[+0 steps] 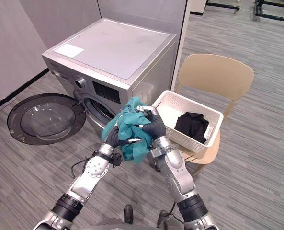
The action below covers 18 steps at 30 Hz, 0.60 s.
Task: Pick up the laundry basket with both hands and put the clothes into the washing machine.
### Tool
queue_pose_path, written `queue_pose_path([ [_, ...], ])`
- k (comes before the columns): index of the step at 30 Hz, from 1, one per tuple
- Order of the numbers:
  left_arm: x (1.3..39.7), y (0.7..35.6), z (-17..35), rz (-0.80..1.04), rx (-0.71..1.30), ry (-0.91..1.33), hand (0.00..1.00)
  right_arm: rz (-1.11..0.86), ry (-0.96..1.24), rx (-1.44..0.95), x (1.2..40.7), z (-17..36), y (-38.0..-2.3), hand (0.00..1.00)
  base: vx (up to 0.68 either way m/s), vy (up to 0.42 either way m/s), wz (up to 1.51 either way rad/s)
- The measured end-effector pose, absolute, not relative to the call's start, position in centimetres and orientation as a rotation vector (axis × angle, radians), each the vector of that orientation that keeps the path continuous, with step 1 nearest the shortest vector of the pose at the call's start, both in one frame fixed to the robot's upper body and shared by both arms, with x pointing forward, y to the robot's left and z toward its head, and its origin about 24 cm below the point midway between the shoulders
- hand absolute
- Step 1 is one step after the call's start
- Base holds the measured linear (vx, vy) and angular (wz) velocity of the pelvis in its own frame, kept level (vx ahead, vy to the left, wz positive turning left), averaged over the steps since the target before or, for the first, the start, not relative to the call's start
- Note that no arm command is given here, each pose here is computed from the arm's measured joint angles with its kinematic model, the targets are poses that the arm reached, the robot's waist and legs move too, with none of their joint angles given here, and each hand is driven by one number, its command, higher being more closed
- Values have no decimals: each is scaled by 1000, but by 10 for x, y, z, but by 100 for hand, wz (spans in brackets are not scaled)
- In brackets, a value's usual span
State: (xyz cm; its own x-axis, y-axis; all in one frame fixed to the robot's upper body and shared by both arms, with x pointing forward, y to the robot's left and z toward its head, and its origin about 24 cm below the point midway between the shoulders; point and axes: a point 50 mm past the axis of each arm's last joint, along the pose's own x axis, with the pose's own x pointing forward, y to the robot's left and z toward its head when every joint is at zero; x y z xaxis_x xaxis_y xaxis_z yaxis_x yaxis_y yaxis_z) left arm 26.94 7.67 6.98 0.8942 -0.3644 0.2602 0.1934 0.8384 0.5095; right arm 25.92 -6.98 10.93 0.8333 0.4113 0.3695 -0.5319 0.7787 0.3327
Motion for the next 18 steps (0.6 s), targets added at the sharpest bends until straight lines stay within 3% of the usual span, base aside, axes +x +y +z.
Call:
queue_pose_path([
  [9,271,81,67,-257,419,-327,100,550,-275,452,262,113,-61,100,-5,-15,-9],
  [10,271,83,67,-248,405,-321,100,554,-276,447,264,114,-60,0,-10,-12,-13],
  [18,261,99,46,-96,69,-144,100,474,-292,398,269,113,-63,0,26,3,-6],
])
